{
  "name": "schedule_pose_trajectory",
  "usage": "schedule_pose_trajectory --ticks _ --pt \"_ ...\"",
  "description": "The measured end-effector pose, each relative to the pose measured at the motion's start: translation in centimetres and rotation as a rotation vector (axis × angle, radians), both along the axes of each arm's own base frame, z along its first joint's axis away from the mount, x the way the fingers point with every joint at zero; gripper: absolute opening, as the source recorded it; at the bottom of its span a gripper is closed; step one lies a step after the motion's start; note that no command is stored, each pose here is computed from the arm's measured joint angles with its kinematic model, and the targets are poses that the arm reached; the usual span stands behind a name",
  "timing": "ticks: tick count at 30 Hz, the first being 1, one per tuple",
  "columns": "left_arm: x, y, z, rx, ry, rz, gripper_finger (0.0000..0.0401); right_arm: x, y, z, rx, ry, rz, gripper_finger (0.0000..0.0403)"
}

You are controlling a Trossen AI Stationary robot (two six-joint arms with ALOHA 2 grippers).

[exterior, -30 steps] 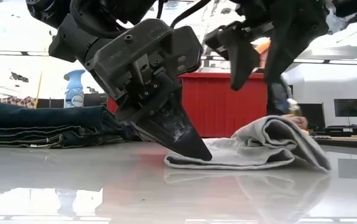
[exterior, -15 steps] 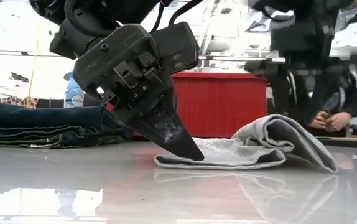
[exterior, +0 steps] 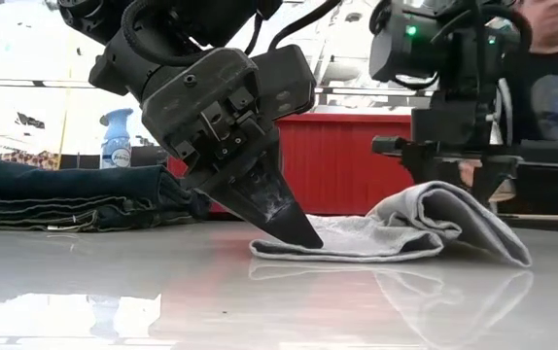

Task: Fold Laundry from Bin
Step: Fold the gray shorts

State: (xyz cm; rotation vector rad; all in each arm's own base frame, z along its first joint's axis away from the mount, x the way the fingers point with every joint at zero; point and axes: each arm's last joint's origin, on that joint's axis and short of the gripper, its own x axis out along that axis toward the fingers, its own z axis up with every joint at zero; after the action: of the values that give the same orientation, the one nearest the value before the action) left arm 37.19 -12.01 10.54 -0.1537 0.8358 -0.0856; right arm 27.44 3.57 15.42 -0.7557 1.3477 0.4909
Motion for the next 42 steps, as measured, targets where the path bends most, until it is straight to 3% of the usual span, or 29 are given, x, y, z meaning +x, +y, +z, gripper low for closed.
schedule_pose_trajectory --ticks 6,15,21,34,42 --pt "0.0 0.0 0.0 0.006 -0.001 -0.001 0.0000 0.1 -0.6 -0.5 0.022 0.017 -0.001 0.0146" --pt "0.0 0.0 -0.1 0.005 -0.001 0.001 0.0000 -0.1 -0.1 -0.3 -0.006 0.038 -0.002 0.0018" --pt "0.0 0.0 0.0 0.002 -0.001 0.000 0.0000 0.6 0.6 1.5 0.001 0.033 -0.027 0.0038" --pt "0.0 0.0 0.0 -0.027 0.006 -0.002 0.0000 3.0 1.0 6.7 0.007 -0.057 0.025 0.0033" --pt "0.5 -0.7 0.7 -0.121 0.057 -0.085 0.0000 3.2 -0.5 7.1 0.053 -0.034 -0.011 0.0027"
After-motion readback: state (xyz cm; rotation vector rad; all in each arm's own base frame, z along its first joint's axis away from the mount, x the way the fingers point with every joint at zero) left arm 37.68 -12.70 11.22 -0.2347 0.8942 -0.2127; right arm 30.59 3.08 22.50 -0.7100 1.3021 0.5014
